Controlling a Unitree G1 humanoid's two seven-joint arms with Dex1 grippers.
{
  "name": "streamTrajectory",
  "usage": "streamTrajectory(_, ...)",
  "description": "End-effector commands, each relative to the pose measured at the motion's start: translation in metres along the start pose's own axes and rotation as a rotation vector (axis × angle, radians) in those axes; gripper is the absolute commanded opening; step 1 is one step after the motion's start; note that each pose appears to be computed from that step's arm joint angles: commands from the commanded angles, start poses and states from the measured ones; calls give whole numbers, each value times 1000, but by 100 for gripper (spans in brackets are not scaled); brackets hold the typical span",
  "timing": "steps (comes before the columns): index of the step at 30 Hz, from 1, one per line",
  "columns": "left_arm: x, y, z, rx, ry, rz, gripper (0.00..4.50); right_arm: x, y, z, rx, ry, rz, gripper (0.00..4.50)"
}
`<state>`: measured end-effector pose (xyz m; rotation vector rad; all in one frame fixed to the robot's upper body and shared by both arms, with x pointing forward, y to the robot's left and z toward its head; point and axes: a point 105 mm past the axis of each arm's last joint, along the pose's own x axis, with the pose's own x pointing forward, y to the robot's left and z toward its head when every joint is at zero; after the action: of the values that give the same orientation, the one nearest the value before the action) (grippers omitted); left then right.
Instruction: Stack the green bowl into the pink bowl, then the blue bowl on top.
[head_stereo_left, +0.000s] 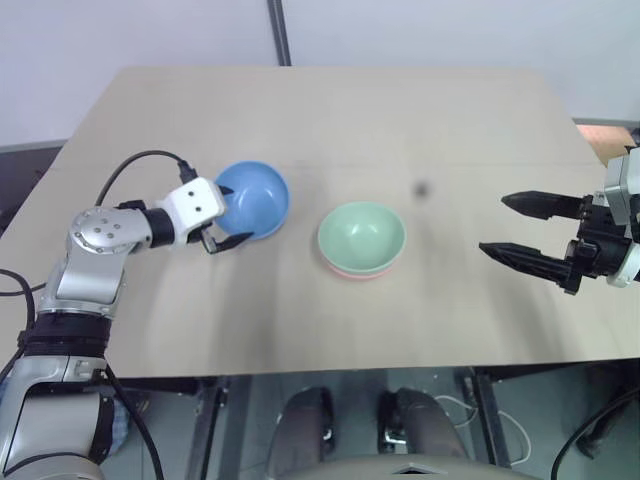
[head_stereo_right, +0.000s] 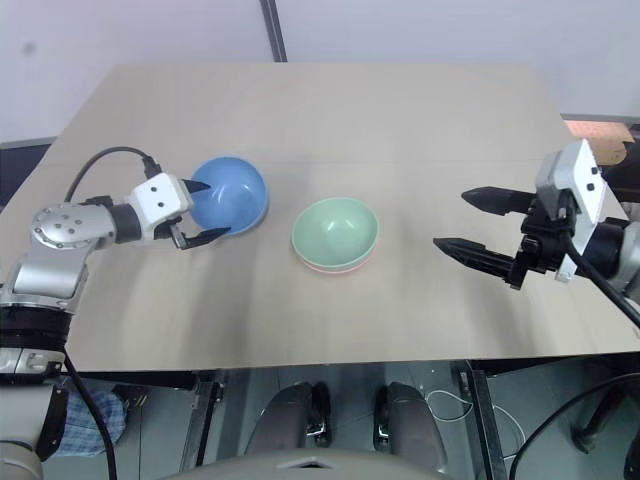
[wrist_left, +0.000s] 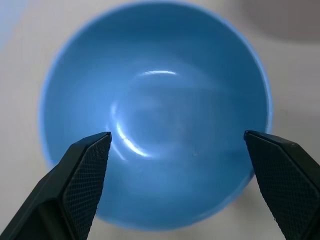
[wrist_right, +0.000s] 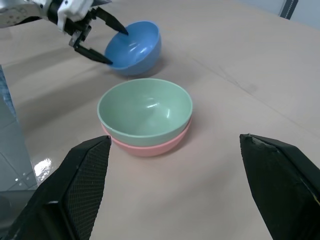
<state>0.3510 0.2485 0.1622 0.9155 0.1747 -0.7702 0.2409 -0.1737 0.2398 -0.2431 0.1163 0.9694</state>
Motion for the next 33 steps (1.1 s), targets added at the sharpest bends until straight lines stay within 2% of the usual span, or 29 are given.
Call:
streamTrajectory(1, -1, 5, 0, 105, 39, -10, 450, 0, 4, 9, -48, -16, -1, 446)
streamTrajectory(13, -3, 11, -8, 167, 64, -12, 450, -1, 2, 6, -43, -14, -15, 446)
streamTrajectory(24, -11, 33, 14, 86, -64, 82, 450, 2, 1, 1, -44, -5, -2, 446)
streamTrajectory(33, -14, 35, 24, 64, -126, 88, 450, 2, -1, -1, -44, -4, 3, 446)
